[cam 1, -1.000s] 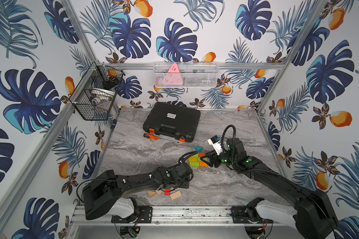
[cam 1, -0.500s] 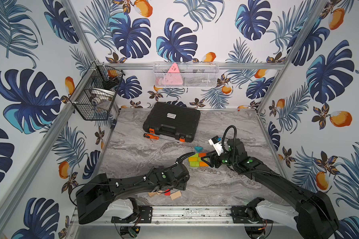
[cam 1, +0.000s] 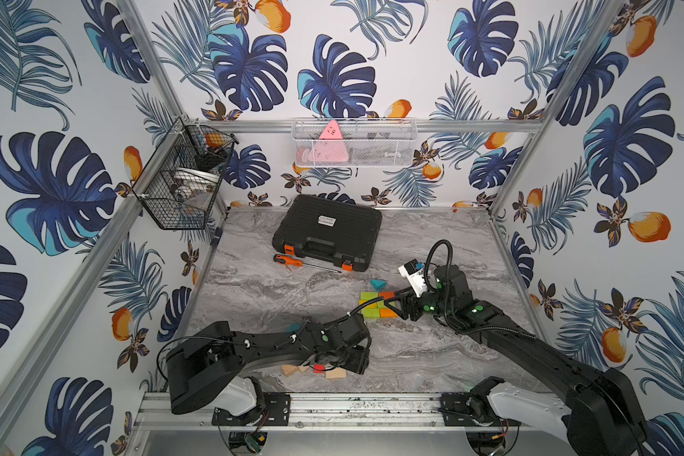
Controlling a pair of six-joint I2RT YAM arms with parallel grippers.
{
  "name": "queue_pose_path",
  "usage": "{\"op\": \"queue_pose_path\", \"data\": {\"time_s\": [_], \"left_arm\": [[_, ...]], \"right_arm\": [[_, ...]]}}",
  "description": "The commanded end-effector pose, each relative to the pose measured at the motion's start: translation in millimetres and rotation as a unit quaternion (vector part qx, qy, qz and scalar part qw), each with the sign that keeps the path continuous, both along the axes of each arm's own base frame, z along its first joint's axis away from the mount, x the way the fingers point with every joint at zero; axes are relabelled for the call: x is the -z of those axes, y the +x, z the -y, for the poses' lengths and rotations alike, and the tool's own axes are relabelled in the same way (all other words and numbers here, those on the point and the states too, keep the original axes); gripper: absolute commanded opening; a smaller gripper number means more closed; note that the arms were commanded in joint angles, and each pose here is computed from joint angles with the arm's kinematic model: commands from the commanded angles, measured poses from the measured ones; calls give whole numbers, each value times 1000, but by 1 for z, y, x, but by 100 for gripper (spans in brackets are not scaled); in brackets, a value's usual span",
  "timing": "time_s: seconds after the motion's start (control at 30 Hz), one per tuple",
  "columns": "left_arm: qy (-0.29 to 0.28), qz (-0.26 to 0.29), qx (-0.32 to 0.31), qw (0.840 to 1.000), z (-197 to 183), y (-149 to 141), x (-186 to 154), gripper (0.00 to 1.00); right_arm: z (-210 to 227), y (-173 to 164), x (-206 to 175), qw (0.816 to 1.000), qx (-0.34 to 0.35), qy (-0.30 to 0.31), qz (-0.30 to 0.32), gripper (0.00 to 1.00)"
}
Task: Assemble a piece of candy with building blocks
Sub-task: Move the building block to the center of the board.
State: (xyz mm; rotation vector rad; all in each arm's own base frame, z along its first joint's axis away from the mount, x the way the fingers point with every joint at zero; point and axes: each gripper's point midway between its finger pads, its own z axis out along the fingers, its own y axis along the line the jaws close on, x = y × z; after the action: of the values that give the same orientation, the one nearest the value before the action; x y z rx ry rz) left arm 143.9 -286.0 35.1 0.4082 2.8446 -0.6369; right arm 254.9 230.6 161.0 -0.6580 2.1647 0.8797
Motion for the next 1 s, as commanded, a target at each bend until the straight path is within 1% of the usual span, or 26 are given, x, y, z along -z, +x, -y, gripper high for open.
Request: {"op": "queue_pose_path", "data": {"time_s": [0.0, 0.17, 0.37, 0.57, 0.63, 0.77, 0.87, 0.97], "left_arm": [[-30, -7, -16, 999, 15, 0, -8, 68], [-40, -12, -20, 999, 26, -8, -11, 69], [-64, -18, -28, 997, 25, -19, -15, 70], [-88, -44, -9, 995, 51, -33, -1, 68], [-87, -37, -3, 995, 58, -32, -3, 68], [-66, -11, -6, 998, 59, -22, 1, 69], [-72, -6, 12, 997, 74, -18, 6, 68], [-57, 6, 24, 998, 81, -11, 8, 68]], "right_arm": [[1, 2, -4, 1000, 3, 0, 11, 63], [8, 7, -5, 999, 31, -4, 11, 63], [29, 22, -2, 994, 110, -17, -1, 64], [33, 25, -5, 993, 117, -5, -4, 65], [33, 25, -6, 993, 116, -7, 0, 65], [36, 24, -5, 993, 119, -11, 2, 65], [36, 24, -6, 993, 121, -10, 3, 65], [38, 24, -10, 992, 124, -13, 6, 65]]}}
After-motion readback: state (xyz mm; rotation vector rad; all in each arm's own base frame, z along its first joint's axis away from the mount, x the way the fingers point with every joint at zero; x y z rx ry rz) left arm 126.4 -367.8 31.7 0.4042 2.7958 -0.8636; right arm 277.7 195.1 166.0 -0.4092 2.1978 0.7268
